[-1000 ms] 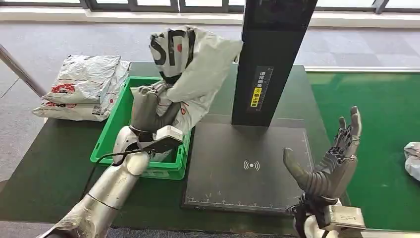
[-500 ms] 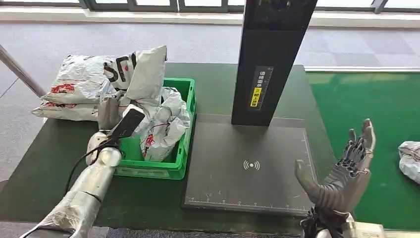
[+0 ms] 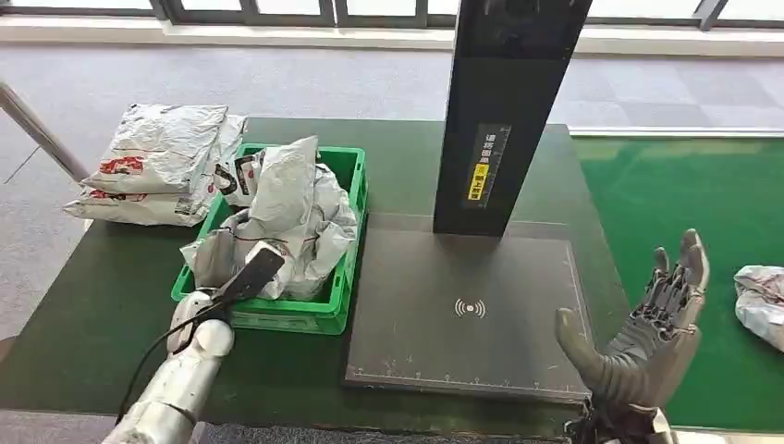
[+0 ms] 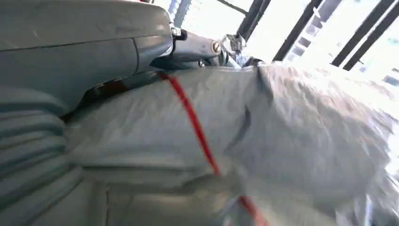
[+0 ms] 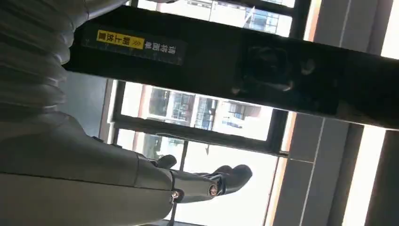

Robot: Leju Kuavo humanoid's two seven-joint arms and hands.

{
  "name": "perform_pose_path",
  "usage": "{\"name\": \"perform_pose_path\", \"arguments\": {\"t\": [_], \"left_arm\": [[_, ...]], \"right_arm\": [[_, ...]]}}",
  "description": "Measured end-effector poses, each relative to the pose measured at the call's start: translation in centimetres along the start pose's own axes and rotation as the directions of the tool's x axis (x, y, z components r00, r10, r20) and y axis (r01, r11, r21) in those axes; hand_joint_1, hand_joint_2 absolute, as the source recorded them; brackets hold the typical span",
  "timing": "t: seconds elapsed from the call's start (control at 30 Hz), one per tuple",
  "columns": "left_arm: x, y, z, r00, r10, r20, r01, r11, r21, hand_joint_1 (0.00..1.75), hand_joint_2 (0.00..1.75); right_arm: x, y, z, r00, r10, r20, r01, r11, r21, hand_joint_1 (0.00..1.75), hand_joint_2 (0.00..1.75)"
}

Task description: Moved the parcel from conveyor to table for the left to box.

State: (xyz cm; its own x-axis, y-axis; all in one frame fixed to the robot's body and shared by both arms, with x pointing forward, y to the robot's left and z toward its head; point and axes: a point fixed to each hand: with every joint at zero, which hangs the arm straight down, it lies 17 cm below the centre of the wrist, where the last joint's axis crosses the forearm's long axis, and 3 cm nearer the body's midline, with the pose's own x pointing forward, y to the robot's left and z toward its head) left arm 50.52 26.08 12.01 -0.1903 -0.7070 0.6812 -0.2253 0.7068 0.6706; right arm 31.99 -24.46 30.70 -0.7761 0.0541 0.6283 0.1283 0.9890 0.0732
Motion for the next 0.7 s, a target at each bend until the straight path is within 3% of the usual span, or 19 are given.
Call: {"name": "perform_pose_path", "arguments": {"t": [0.43,0.7], "left_arm": [[4.3,1.9,4.1,0.99,0.111,0.091,-0.117,0.991,0.07,0.0,0.0],[7.4,4.7,4.1,0.979,0.127,0.161,-0.151,0.977,0.148,0.0,0.0]], "right_arm": [[0.3,-0.7,0.4,1.0,0.014,-0.008,-0.014,1.0,-0.024,0.0,1.75],[0.9,-0.8,0.5,1.0,0.029,-0.002,-0.029,0.999,-0.037,0.0,1.75]]}}
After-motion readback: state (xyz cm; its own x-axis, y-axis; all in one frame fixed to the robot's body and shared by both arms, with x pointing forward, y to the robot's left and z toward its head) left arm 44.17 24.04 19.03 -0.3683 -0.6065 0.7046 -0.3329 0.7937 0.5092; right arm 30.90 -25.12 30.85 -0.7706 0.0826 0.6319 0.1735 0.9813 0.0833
